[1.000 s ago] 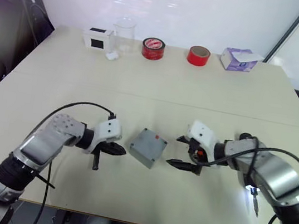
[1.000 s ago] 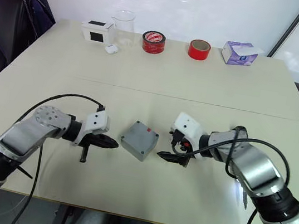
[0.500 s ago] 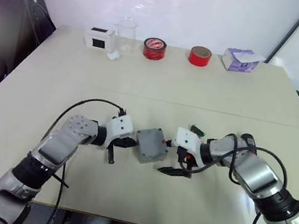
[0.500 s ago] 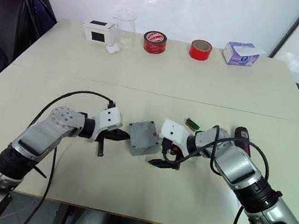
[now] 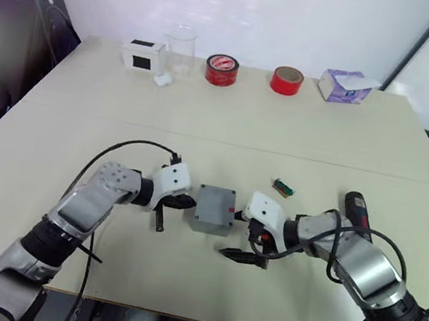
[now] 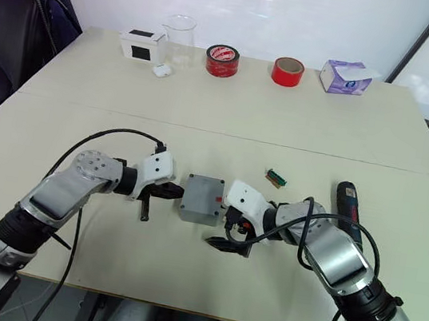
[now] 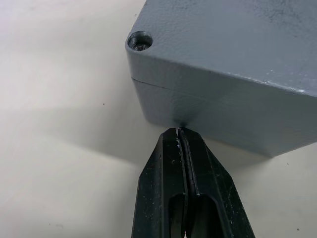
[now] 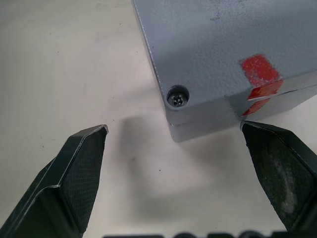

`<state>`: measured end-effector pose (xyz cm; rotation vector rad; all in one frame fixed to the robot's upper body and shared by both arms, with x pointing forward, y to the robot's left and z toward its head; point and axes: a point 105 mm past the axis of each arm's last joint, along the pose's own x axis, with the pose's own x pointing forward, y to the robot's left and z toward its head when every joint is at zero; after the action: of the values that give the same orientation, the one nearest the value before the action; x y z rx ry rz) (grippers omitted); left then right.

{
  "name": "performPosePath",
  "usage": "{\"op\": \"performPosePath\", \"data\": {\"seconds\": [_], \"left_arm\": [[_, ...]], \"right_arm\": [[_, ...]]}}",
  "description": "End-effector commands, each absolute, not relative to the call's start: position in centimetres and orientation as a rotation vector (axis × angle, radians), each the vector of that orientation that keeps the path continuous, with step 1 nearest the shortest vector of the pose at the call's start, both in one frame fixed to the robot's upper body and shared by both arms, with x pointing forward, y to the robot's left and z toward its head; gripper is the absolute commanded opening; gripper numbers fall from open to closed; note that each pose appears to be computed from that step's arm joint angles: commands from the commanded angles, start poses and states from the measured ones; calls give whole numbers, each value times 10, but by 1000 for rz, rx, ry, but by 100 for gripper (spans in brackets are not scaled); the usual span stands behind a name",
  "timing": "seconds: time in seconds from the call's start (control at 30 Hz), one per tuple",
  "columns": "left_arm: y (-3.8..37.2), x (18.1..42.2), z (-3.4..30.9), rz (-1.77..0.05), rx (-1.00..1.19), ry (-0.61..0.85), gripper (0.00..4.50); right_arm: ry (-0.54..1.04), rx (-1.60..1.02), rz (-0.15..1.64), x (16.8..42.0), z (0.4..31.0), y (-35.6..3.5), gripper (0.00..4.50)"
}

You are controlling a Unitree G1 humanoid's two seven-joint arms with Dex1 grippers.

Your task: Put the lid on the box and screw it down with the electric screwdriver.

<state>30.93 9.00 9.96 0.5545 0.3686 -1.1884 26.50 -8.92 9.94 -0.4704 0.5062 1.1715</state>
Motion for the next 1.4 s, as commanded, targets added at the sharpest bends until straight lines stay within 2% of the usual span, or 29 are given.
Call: {"op": "performPosePath", "data": {"seconds": [0.03, 0.2, 0.27, 0.4, 0.5, 0.67, 0.77, 0.9, 1.4], "left_arm": [[88, 314, 120, -1193, 580, 295, 0], [95, 317, 140, -1173, 482, 253, 0], [95, 321, 162, -1152, 355, 189, 0], [90, 322, 193, -1181, 196, 116, 0], [82, 316, 194, -1232, 217, 124, 0], [76, 313, 190, -1269, 281, 142, 0], [77, 312, 187, -1273, 323, 152, 0], [79, 307, 187, -1279, 334, 157, 0], [78, 304, 181, -1279, 359, 166, 0]], "right_arm": [[392, -361, 1060, 274, 131, -101, 446], [304, -164, 1002, 260, 163, -122, 446], [254, -96, 946, 265, 178, -134, 446], [145, -52, 653, 315, 196, -170, 446], [173, -151, 533, 344, 177, -186, 446], [179, -204, 497, 367, 152, -193, 446], [180, -230, 527, 370, 141, -187, 373], [176, -246, 539, 371, 138, -184, 244], [203, -249, 592, 368, 123, -172, 244]]}}
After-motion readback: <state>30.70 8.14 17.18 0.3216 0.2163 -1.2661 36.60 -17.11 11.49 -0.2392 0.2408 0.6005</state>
